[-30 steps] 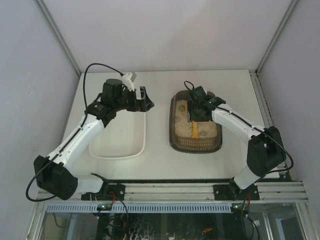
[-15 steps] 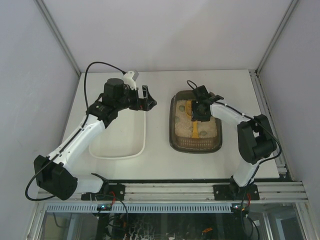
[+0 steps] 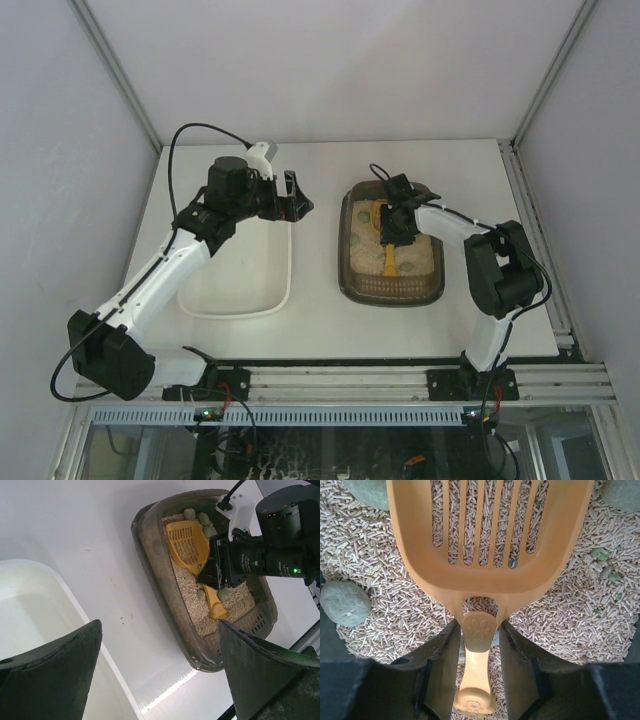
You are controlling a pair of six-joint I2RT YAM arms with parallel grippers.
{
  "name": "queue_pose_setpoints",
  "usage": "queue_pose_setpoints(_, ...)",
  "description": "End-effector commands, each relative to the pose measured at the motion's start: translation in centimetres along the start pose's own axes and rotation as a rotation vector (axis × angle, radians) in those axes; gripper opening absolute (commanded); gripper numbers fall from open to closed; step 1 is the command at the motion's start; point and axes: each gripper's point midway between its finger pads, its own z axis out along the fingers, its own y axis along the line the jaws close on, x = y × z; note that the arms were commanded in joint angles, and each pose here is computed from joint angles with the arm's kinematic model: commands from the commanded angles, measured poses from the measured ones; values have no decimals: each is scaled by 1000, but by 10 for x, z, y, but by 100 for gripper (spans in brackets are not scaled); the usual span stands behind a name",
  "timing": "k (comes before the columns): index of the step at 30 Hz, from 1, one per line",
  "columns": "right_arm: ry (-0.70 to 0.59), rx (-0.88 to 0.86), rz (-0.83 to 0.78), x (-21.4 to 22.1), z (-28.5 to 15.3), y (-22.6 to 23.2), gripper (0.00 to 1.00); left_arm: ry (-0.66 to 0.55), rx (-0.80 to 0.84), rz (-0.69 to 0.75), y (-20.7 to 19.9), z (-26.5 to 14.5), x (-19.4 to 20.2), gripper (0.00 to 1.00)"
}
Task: Clean the litter box
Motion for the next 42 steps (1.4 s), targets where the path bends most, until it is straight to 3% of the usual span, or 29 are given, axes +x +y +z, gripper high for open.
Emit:
queue_pose_setpoints(1, -30, -27, 4, -9, 5, 5, 36, -60, -2, 34, -1, -2, -16, 100)
queue_pose_setpoints(10, -33, -16, 19, -12, -1, -1, 0, -73, -17, -13, -2, -9, -17, 100)
queue_pose_setpoints(16, -118, -24, -22, -33, -56, 9, 0, -57, 92, -43, -26, -15, -21, 100)
queue_pose_setpoints(22, -186, -62, -48, -38, -109, 16, 0, 66, 135, -62, -38, 16, -21, 100)
queue_pose_setpoints(29, -167, -120, -48, -22, -136, 22, 0, 187, 183, -118, -40, 72, -17, 100)
queue_pose_setpoints(37, -207, -163, -46, -12, -167, 32, 0, 167, 251, -174, -53, 105, -27, 100)
queue_pose_setpoints(42, -199, -174, -55, 0, -176, 41, 0, 197, 349, -202, -96, 121, -21, 100)
